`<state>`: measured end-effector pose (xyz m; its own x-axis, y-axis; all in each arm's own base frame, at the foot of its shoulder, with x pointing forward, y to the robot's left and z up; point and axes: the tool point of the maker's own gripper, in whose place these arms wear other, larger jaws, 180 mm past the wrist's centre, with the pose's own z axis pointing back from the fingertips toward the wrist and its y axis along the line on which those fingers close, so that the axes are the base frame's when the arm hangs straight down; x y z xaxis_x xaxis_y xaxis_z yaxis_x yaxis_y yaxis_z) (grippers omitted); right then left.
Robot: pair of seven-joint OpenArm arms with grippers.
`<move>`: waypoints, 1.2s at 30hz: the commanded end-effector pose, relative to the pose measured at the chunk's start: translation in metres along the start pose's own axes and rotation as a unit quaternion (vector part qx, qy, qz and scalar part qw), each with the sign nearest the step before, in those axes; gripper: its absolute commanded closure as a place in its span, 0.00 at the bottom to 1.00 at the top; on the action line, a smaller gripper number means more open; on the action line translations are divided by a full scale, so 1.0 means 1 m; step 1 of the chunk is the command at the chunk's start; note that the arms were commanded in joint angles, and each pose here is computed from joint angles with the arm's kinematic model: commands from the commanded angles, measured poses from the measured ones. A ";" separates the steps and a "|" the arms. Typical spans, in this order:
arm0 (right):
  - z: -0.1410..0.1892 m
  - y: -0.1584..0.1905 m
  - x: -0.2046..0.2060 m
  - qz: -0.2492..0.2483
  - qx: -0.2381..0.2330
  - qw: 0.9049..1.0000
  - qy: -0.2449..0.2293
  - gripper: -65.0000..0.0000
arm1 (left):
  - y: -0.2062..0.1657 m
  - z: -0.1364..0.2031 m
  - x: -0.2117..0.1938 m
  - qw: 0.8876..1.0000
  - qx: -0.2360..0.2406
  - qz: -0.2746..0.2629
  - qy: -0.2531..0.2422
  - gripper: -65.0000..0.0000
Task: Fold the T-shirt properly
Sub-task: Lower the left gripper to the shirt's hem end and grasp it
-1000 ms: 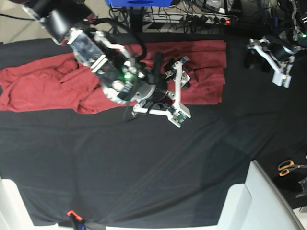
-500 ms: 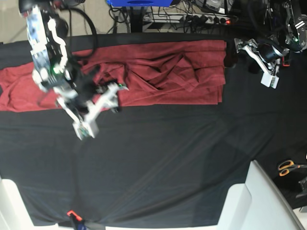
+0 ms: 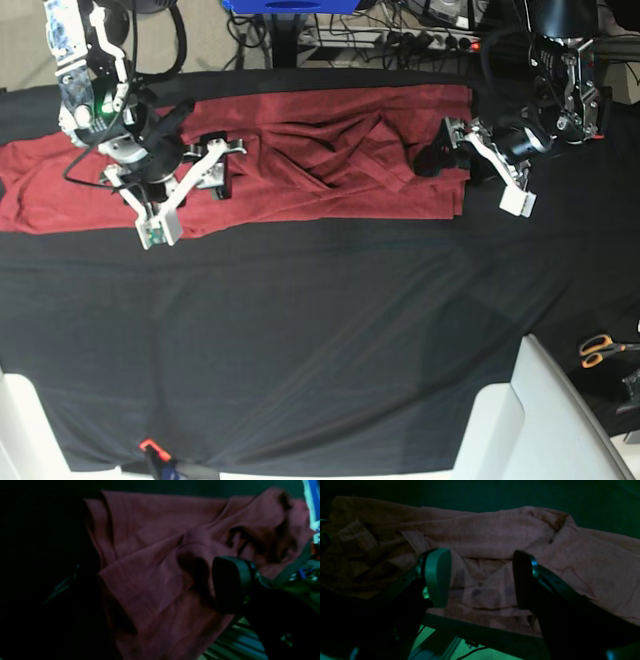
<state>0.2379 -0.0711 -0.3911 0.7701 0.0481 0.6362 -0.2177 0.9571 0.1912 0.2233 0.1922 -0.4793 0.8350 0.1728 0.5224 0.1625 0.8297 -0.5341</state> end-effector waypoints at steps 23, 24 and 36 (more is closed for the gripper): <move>0.003 -0.001 0.012 0.001 0.000 1.000 -0.022 0.44 | 0.010 -0.004 -0.061 0.995 0.026 0.034 0.090 1.00; 0.003 -0.001 0.012 0.000 0.000 1.000 -0.022 0.44 | 0.011 -0.005 -0.058 0.995 0.026 0.036 0.084 1.00; 0.003 -0.001 0.012 0.000 0.000 1.000 -0.022 0.44 | 0.056 0.027 0.017 0.997 0.079 0.010 -0.004 1.00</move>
<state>0.2386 -0.0727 -0.3907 0.7683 0.0446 0.6385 -0.2136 0.9582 0.1901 0.2278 0.2412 -0.4881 0.8411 0.2041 0.5009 0.0625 0.8831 -0.4650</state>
